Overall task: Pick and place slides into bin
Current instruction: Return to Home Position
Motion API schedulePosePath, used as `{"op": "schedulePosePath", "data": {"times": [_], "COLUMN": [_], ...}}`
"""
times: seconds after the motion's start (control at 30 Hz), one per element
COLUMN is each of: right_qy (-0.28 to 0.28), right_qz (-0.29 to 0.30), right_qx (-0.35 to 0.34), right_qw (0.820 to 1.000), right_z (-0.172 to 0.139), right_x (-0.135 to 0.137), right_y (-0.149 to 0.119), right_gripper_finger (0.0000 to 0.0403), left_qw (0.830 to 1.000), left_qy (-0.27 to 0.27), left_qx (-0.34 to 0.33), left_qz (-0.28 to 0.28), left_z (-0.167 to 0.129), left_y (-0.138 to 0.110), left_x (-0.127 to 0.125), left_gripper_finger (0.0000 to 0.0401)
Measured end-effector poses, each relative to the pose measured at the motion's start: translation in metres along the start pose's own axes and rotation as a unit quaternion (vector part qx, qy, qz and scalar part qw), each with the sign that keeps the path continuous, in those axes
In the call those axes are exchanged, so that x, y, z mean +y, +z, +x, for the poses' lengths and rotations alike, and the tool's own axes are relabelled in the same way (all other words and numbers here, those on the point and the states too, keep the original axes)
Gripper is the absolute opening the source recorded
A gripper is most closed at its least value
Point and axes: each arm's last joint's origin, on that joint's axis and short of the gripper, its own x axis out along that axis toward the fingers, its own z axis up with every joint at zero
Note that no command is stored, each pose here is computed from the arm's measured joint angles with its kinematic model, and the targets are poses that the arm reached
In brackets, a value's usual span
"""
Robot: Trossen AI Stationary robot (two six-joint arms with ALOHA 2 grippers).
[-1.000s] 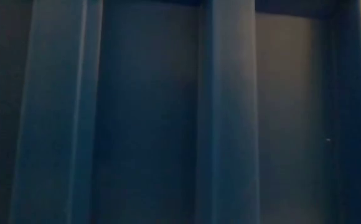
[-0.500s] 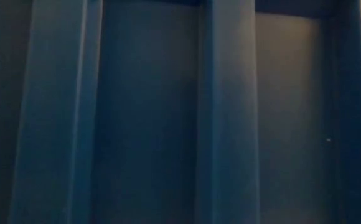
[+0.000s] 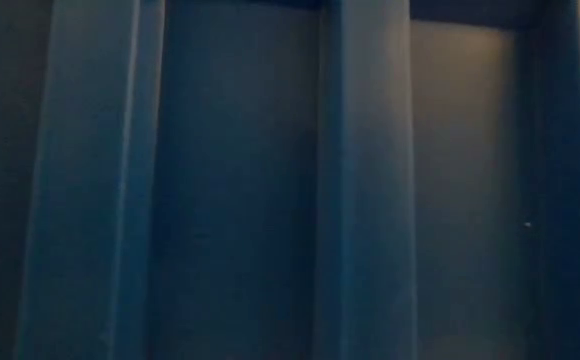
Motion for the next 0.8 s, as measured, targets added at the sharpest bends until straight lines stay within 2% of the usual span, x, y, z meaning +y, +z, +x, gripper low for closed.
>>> {"op": "schedulePosePath", "data": {"times": [0.8], "right_qy": [-0.013], "right_qz": [-0.006], "right_qx": [0.025], "right_qw": [1.000], "right_z": [-0.0002], "right_x": [-0.0035], "right_y": [-0.0052], "right_gripper_finger": [0.0281], "left_qw": [0.999], "left_qy": [0.020], "left_qx": [0.025], "left_qz": [-0.018], "left_z": [-0.0001], "left_y": [-0.0047], "left_x": [0.0039], "left_gripper_finger": [0.0184]}}
